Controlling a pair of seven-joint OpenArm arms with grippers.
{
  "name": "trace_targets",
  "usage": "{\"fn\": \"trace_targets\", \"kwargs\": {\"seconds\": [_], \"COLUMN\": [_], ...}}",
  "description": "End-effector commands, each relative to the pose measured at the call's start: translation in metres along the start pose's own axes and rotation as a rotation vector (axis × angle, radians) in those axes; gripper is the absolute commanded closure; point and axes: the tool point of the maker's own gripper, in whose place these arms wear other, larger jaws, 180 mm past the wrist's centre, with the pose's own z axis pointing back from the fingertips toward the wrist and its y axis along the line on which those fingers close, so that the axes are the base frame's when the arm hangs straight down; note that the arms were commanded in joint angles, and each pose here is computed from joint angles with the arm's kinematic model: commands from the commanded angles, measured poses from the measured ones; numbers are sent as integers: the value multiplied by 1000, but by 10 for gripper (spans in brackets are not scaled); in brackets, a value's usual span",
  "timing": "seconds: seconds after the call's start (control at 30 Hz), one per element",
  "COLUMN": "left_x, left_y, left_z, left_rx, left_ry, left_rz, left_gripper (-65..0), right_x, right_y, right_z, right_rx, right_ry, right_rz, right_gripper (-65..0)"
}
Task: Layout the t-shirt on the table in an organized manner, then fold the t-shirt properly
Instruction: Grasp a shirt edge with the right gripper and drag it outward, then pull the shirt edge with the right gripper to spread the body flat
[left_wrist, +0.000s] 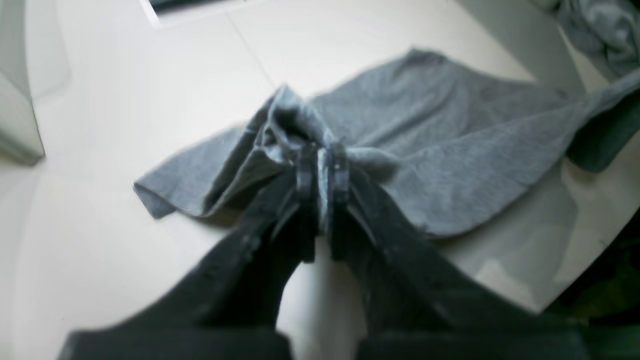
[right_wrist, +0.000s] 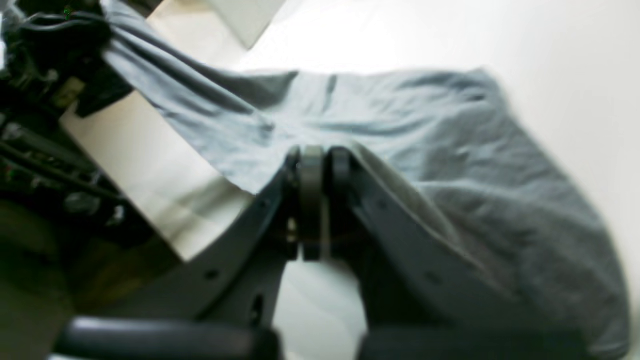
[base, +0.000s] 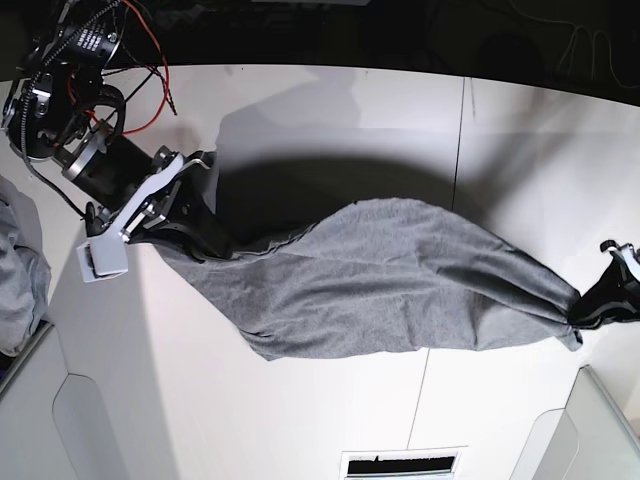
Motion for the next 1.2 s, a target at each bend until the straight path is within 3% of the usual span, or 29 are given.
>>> {"fn": "trace_targets", "kwargs": {"seconds": [0.0,0.07,0.17,0.27,0.33,0.53,0.7,0.87,0.97,1.17], "left_x": [9,-10,-27,-44,-57,-77,-79,-77,-76,-76], "left_y": [2,9,31,55,69,81,82,81,80,80], "left_z": [6,6,7,7,9,12,12,12,12,12], "left_rx": [10,51,137,205,241,268,275,270,267,265], "left_ry": [-22,28,27,-3,-15,24,37,27,20,18], "left_rz": [-29,-43,-55,-9,51,94,84,91,97,100], "left_gripper": [0,0,0,-64,-77,-77,-77,-77,-77,-77], "right_x": [7,-4,-18,-31,-37,-25,-30,-85,-126,-153], "right_y": [6,6,1,-10,-22,-59,-91,-99,-87,-79], "right_z": [3,5,3,-5,-10,-1,16,2,-14,-31], "right_rx": [20,9,-17,-62,-112,-256,-381,-344,-260,-222], "right_ry": [-36,-11,39,73,76,7,70,199,288,298], "right_rz": [14,-3,-4,10,19,63,100,-9,-62,-115], "right_gripper": [0,0,0,-277,-382,-386,-385,-384,-384,-384]}}
